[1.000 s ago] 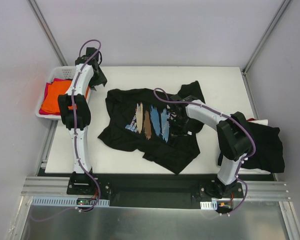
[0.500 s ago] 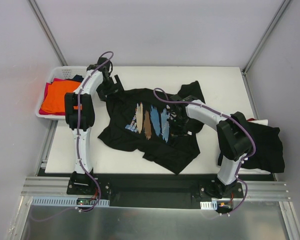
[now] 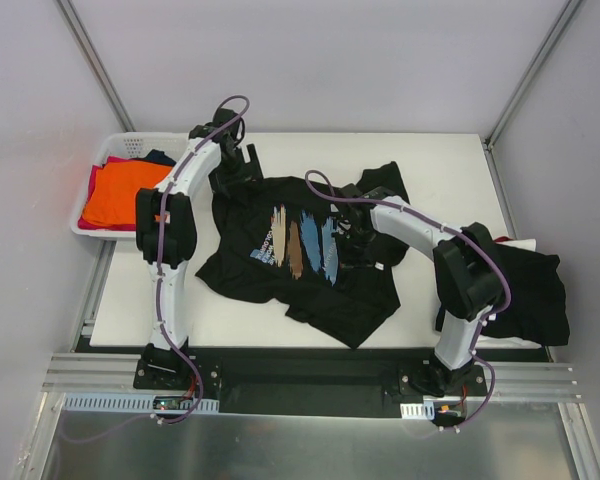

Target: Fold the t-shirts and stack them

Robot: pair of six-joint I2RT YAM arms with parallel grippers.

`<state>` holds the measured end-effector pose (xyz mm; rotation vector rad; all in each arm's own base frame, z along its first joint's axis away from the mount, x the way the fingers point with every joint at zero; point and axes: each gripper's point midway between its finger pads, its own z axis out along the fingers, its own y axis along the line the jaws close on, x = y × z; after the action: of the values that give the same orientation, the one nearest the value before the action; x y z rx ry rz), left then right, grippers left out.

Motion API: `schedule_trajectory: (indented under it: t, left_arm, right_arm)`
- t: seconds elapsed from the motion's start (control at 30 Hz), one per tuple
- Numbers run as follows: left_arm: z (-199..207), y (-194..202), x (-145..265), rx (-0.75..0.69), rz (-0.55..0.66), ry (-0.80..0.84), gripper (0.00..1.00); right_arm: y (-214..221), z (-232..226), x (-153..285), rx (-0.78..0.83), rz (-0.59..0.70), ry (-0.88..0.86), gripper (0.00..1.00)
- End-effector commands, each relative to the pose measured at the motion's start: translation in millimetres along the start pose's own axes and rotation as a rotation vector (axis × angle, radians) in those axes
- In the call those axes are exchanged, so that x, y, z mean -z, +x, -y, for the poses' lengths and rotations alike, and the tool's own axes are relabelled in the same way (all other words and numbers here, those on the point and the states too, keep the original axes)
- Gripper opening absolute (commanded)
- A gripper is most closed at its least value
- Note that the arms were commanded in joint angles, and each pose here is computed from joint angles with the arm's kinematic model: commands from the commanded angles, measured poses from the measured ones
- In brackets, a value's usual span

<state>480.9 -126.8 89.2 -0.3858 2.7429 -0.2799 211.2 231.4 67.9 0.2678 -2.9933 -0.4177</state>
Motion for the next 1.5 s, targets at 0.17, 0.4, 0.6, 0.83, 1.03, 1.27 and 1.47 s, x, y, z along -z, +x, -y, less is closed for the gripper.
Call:
schedule_trajectory:
  t: [0.17, 0.4, 0.6, 0.83, 1.03, 1.27, 1.47]
  left_arm:
    - [-3.5, -3.5, 16.3, -0.036, 0.036, -0.017, 0.95]
    - [-7.4, 8.9, -9.6, -0.028, -0.024, -0.017, 0.88]
    - [-14.9, 1.0, -23.4, -0.023, -0.032, -0.018, 0.87]
    - [-20.6, -10.1, -32.8, 0.004, -0.040, 0.011, 0.77]
    - [-11.2, -13.2, -26.2, 0.031, -0.045, 0.068, 0.41]
    - [-2.9, -26.2, -7.1, 0.045, 0.006, 0.090, 0.00]
    - [-9.2, -54.4, 17.6, 0.042, 0.122, 0.033, 0.09]
  right_arm:
    - [-1.7, -4.6, 2.8, 0.013, -0.007, -0.002, 0.02]
    - [-0.2, -3.4, 3.1, 0.005, -0.008, 0.000, 0.02]
    - [-0.4, -0.4, 6.0, 0.005, 0.001, 0.016, 0.02]
    - [-3.3, -0.8, 8.5, 0.007, 0.008, 0.020, 0.02]
    - [-1.6, -0.6, 6.4, 0.002, -0.004, 0.019, 0.02]
    - [-3.1, -2.3, 4.7, -0.003, -0.008, 0.012, 0.02]
    - [-2.0, -2.8, 2.9, -0.007, -0.016, 0.007, 0.02]
